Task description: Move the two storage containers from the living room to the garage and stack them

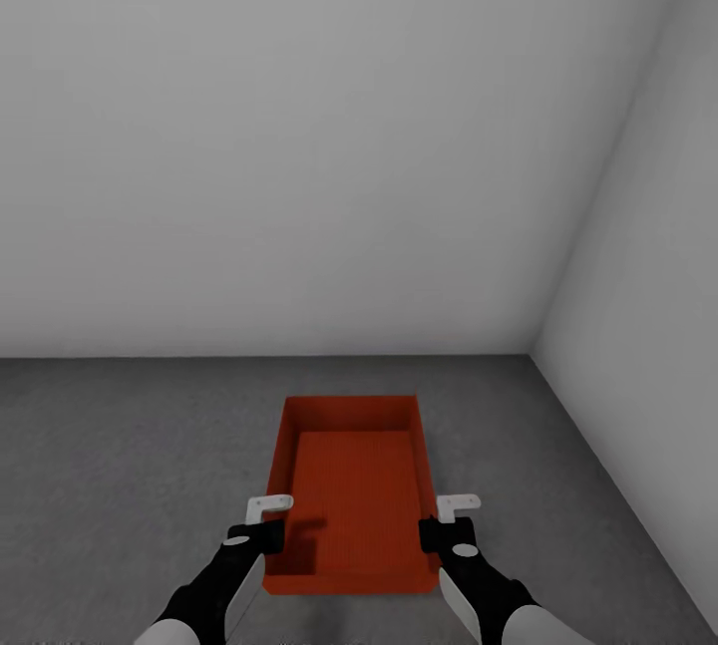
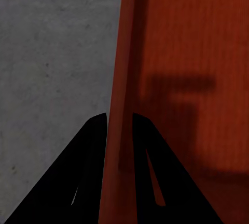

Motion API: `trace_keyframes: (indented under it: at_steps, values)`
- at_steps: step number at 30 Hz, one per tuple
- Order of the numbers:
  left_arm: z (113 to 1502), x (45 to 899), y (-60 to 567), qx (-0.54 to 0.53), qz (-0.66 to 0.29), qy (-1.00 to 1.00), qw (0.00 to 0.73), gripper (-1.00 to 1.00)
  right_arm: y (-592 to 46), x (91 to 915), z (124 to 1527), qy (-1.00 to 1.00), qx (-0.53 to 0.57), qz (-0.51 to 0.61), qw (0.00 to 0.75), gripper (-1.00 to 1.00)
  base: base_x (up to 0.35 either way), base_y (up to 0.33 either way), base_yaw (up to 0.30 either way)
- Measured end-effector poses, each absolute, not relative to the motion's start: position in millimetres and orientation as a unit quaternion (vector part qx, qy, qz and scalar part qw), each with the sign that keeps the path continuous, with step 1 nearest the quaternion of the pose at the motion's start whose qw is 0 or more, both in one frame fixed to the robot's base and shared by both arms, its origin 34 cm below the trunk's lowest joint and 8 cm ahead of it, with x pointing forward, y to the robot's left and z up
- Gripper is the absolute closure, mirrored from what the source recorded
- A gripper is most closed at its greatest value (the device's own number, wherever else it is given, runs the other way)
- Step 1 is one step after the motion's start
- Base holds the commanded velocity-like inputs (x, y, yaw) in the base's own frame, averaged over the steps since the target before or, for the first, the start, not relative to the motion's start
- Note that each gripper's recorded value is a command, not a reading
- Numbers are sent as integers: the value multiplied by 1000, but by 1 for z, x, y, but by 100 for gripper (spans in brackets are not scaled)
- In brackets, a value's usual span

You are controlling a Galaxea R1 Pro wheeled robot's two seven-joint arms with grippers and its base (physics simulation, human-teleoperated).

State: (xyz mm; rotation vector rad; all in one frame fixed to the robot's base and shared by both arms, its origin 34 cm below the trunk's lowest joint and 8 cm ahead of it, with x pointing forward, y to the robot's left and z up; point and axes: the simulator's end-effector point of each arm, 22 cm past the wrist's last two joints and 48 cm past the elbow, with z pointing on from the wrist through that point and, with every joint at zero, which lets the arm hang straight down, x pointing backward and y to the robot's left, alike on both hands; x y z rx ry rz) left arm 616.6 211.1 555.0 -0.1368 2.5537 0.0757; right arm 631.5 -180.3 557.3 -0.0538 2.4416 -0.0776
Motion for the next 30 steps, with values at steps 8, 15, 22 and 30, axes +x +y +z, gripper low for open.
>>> trace_keyframes:
  at_steps: [8,15,22,30]
  values:
    - [549,613,211,-51,29,958,281,100,-180,628,551,941,-21,-30,336,100,0,0,0]
    - [544,610,211,-51,28,959,276,100,-181,625,545,943,-21,-29,331,100,0,0,0]
    - [538,607,211,-51,28,961,270,100,-181,622,540,945,-21,-30,325,100,0,0,0]
    - [532,603,211,-51,29,963,264,100,-181,618,534,947,-22,-29,319,100,0,0,0]
